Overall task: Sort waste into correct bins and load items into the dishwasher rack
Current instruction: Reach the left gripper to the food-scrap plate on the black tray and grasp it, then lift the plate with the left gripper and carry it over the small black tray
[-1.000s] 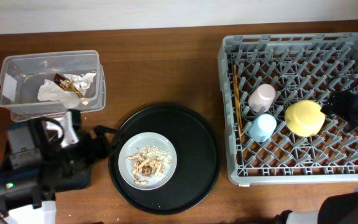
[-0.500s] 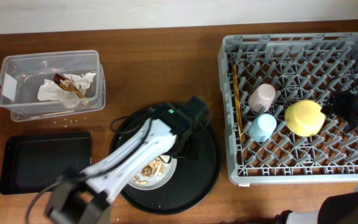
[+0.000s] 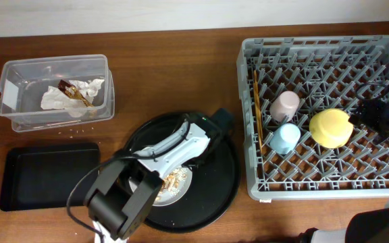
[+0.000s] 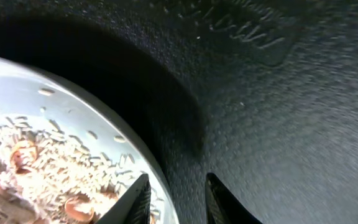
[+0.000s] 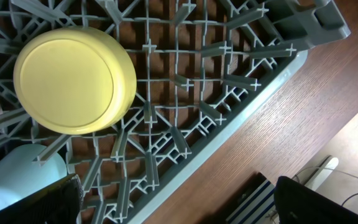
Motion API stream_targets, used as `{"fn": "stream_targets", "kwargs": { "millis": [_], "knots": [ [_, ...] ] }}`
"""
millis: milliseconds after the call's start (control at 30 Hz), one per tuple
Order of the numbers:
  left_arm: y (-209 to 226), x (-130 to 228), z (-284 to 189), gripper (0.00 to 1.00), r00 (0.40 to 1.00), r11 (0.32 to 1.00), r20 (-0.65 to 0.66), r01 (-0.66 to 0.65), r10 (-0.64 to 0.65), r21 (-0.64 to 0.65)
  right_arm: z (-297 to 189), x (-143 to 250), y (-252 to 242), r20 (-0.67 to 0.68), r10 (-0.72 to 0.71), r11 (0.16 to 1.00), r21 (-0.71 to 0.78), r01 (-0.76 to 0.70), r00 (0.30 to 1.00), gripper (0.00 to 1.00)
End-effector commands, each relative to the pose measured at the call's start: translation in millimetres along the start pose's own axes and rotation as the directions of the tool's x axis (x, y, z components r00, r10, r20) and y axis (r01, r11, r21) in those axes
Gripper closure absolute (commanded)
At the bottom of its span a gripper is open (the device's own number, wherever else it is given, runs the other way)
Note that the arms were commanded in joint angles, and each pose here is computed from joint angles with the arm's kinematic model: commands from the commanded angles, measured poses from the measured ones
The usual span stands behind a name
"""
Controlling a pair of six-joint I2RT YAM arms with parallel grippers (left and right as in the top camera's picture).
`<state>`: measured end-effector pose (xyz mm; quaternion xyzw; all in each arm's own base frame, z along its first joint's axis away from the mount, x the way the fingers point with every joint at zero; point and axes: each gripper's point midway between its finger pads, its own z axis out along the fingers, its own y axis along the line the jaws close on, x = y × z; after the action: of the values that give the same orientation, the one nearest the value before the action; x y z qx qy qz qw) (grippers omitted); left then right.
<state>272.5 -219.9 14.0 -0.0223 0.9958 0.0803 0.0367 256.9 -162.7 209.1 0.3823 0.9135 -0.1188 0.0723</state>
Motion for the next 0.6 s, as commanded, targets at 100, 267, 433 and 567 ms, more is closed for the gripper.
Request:
{"fn": "stream_targets", "kwargs": {
  "millis": [100, 267, 433, 567],
  "knots": [
    [0, 5, 12, 0.77, 1.000, 0.999, -0.015, 0.016, -0.016, -0.041, 2, 0, -4, -0.001, 0.013, 1.000, 0.018, -0.013, 1.000, 0.01],
    [0, 5, 12, 0.99, 1.000, 0.999, -0.015, 0.019, -0.020, -0.041, 2, 0, -4, -0.001, 0.013, 1.000, 0.018, -0.013, 1.000, 0.01],
    [0, 7, 11, 0.99, 1.000, 0.999, -0.024, 0.018, -0.019, -0.039, 2, 0, -4, -0.001, 0.013, 1.000, 0.018, -0.013, 1.000, 0.01],
    [6, 6, -9, 0.99, 0.999, 0.997, -0.044, 0.010, -0.013, -0.073, 2, 0, -4, -0.001, 0.013, 1.000, 0.018, -0.013, 1.000, 0.01]
  ]
}}
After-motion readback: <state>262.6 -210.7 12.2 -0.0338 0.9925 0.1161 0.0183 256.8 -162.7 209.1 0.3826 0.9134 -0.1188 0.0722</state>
